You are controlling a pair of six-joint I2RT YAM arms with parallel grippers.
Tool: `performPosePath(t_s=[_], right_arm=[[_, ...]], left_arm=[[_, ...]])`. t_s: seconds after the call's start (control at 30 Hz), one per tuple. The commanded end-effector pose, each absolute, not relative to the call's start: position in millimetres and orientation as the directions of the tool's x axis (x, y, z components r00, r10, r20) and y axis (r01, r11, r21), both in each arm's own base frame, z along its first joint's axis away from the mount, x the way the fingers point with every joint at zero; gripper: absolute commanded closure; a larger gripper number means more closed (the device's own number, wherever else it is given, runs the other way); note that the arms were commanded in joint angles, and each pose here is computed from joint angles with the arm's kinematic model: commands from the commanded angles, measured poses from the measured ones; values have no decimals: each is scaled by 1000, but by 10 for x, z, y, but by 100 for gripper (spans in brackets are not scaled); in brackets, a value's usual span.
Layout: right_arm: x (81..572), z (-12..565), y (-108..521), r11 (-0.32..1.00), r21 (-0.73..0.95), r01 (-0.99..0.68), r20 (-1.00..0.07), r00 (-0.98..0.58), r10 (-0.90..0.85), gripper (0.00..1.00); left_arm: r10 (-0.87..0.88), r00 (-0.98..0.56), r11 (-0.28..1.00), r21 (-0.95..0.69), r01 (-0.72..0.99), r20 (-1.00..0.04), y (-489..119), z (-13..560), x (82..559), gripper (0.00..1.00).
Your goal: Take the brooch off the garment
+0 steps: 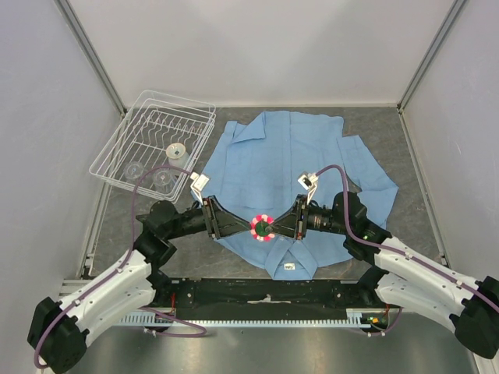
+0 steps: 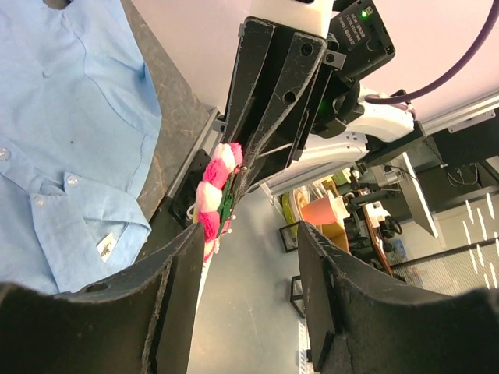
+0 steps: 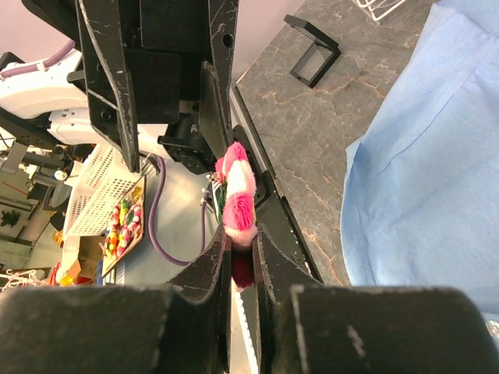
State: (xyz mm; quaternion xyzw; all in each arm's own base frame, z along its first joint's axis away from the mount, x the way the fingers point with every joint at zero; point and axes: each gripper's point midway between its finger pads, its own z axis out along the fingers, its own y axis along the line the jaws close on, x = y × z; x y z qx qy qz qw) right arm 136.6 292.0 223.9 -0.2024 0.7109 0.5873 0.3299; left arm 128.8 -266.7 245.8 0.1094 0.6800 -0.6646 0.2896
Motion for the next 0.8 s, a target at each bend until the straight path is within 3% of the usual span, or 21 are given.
performPosePath(t_s=[0.0,0.17,0.3,0.33,0.5,0.63,0.67,0.73,0.77], right_arm=[[1412,2295,2941,224,689,-690,-721,-683,115,100],[1498,2312,2942,273,644,-714,-758,-644,104,100],[1647,2389,2998,346,551,-759,-821,-568,60,100],[1633,2347,3025,362,532,-766,-828,-560,31,100],[1817,2312,3238,452,364,-814,-898,-436,-62,100],[1770,2332,3451,424,284,-860,-933,-350,-85,100],[1771,2317,3475,426,258,-867,-941,-326,-94,100],[1755,2273,3523,429,126,-894,-962,-216,-168,100],[1767,2211,3551,437,77,-896,-960,-185,-208,100]], left_arm=[[-247,-815,148,-851,503,-524,-2630,2368,1351,44],[-269,-847,210,-886,412,-458,-2605,2315,1443,54],[-371,-840,298,-908,295,-395,-2450,2396,1573,54],[-378,-856,370,-905,209,-352,-2357,2333,1545,54],[-540,-711,580,-811,74,-451,-1729,2545,1595,52],[-678,-562,618,-781,-87,-473,-1154,2777,1474,46],[-721,-559,593,-782,-191,-410,-1076,2675,1406,45],[-745,-585,545,-799,-255,-321,-1148,2669,1356,42],[-749,-622,486,-827,-281,-229,-1282,2716,1299,39]])
